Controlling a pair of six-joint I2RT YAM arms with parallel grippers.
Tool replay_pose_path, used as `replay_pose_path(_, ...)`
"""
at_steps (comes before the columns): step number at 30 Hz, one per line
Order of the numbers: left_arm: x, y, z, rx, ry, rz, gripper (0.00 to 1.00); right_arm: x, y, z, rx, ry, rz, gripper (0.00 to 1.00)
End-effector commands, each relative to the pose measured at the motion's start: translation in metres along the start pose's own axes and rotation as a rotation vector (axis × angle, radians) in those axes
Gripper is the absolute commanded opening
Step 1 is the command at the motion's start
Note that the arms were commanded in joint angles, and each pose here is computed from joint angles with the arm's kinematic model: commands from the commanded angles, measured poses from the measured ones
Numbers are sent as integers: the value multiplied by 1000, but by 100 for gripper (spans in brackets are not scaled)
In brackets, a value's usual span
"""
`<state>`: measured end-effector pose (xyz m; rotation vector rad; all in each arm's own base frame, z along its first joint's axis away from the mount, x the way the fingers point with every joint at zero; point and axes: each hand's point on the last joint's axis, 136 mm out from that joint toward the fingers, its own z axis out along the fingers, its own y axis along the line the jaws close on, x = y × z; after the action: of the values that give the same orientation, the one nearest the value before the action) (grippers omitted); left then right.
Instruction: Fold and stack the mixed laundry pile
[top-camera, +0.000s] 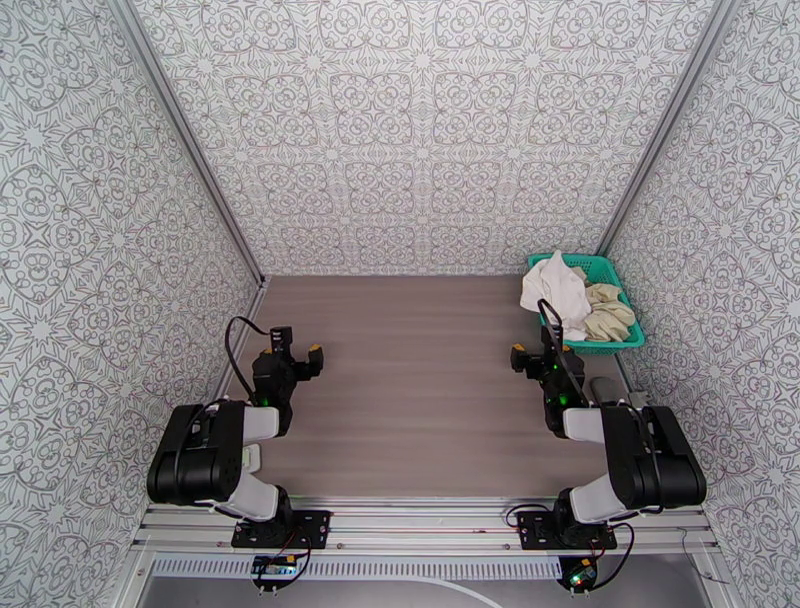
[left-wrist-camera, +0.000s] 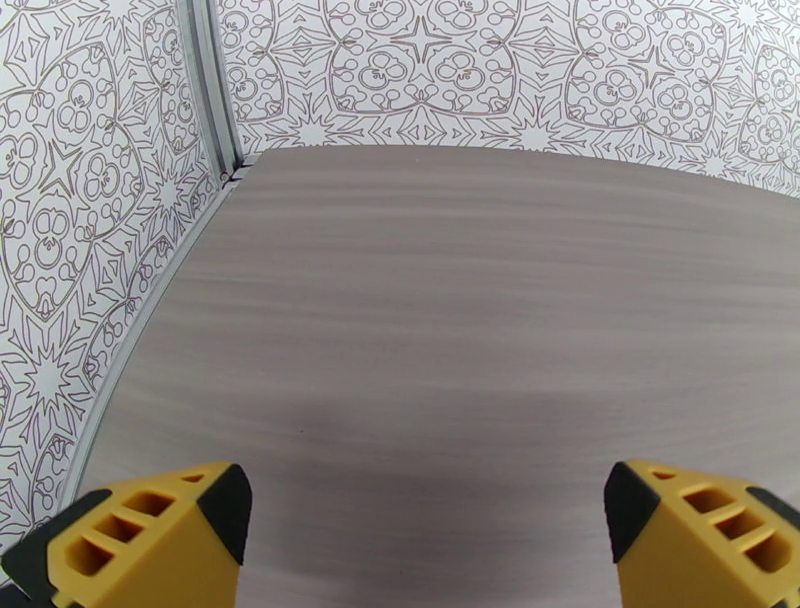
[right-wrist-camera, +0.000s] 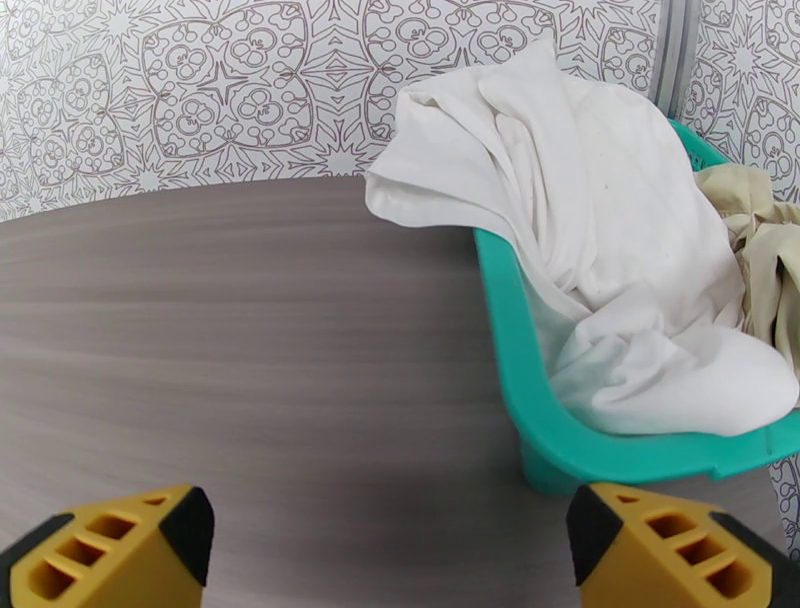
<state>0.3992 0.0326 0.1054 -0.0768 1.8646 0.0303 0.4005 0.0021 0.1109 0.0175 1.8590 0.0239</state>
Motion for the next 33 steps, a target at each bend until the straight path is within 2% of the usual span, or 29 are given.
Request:
replay_pose_path(1,-5,0,2,-1,-12,3,100,-6,3,1,-14,-16,-17,99)
replay_pose_path(23,-5,-1,2,0,-12,3,99,-7,3,1,-14,-18,-16,99)
replay_pose_path(27,-9,-10,-2,8,-32,51,96,-7,4,-2,-13,-32,-26,99)
replay_pose_path(30,-23,-14,-18,-45,-93,92,95,-16,3,-20,38,-97,-44,99)
replay_pose_path(33,-39,-7,-33,-134,-67,80,95,-28,-5,-33,91,-96,-12,99)
